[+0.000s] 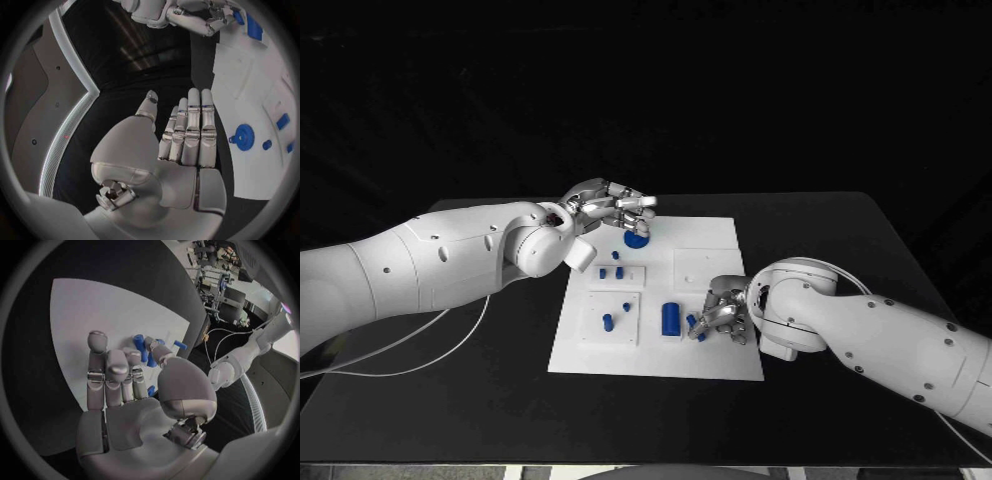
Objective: Assemble the parts on the task board
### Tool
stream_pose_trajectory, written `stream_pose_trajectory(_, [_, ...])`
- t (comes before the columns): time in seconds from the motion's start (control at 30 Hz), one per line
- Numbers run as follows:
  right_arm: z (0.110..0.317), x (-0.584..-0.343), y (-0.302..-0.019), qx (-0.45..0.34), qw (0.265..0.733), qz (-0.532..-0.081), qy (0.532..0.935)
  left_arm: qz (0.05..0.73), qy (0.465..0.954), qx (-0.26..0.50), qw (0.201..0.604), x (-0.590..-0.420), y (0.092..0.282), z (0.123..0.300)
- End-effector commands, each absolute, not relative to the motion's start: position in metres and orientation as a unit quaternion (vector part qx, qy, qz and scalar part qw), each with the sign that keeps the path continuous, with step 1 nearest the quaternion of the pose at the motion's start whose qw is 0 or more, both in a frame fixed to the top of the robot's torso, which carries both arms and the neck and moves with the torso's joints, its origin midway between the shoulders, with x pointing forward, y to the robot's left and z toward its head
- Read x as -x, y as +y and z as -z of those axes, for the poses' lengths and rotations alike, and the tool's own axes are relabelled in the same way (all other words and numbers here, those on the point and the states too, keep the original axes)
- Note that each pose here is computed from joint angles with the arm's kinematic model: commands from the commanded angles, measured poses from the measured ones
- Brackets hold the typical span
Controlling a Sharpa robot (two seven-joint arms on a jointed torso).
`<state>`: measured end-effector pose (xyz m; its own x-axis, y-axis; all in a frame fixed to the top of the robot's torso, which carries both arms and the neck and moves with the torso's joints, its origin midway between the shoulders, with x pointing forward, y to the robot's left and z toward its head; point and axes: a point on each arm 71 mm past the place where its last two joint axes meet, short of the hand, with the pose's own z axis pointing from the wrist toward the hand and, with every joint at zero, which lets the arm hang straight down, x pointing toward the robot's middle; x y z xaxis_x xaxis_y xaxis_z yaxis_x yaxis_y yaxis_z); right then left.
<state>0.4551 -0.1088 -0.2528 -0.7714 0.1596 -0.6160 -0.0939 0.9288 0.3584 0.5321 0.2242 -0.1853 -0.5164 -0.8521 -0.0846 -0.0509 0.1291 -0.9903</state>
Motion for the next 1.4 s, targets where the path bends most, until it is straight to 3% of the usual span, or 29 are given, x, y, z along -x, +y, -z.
stream_pose_trajectory(0.03, [0.2608, -0.4514, -0.1114, -0.015, 0.316, -0.175, 0.932, 0.57, 0.664, 0.335, 0.35, -0.5312, 0.222, 0.1846])
stream_pose_trajectory(1.4, [0.2568, -0.4434, -0.1149, -0.023, 0.318, -0.22, 0.922, 0.566, 0.666, 0.334, 0.352, -0.5315, 0.2229, 0.185])
